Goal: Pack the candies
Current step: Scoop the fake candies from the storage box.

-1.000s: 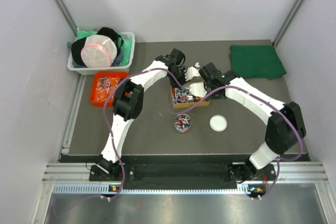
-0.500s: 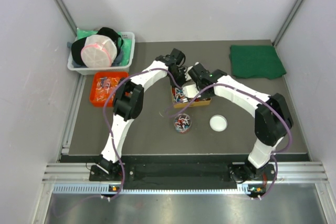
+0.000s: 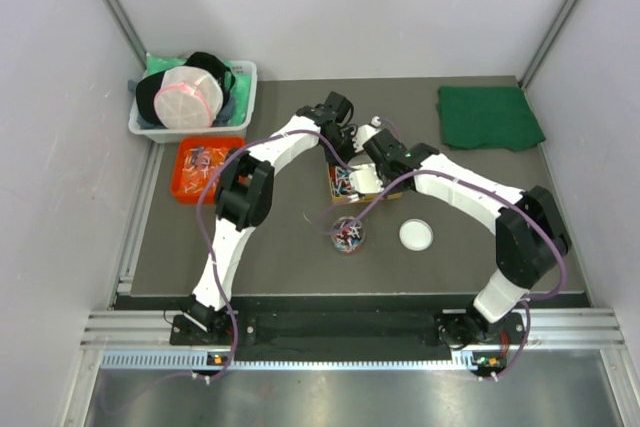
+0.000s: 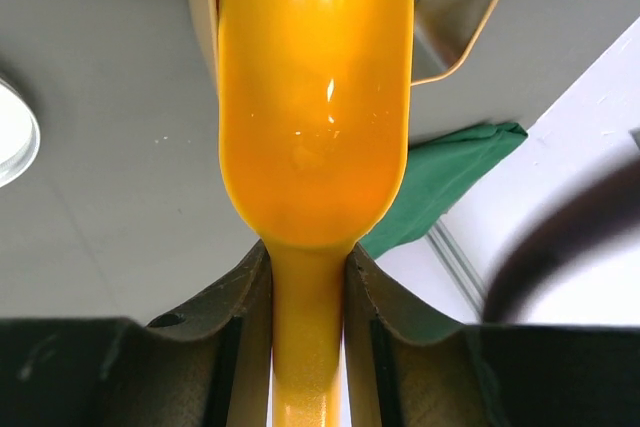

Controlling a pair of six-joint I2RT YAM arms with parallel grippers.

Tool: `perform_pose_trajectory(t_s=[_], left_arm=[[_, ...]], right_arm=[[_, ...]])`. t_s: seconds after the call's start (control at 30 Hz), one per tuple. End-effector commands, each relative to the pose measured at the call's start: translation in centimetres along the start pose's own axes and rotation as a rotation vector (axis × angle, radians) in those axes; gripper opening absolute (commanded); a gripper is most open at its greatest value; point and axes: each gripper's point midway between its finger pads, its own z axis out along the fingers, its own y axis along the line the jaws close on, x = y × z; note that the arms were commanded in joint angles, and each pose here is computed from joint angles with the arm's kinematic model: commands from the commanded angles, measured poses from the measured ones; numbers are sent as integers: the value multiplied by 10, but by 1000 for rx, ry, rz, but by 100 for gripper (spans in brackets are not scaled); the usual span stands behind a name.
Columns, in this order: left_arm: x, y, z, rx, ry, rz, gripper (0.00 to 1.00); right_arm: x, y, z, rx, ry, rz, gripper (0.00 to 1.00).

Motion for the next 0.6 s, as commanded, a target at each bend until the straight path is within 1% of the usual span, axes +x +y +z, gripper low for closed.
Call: perform_pose_trajectory(t_s=[0.0, 0.23, 0.33, 0.43, 0.57], left_arm=[[-42, 7, -32, -43, -122, 40, 0], [-41, 7, -30, -44, -116, 37, 0], [-41, 7, -31, -44, -118, 34, 0], [-40, 8, -32, -50, -114, 33, 0], [-42, 9, -32, -59, -115, 17, 0]], right_arm=[[9, -15, -3, 89, 50, -34, 0], [12, -19, 5, 133, 172, -146, 0], [8, -23, 8, 165, 201, -175, 0], [-4, -16, 11, 145, 189, -207, 0], [-19, -12, 16, 130, 155, -203, 0]])
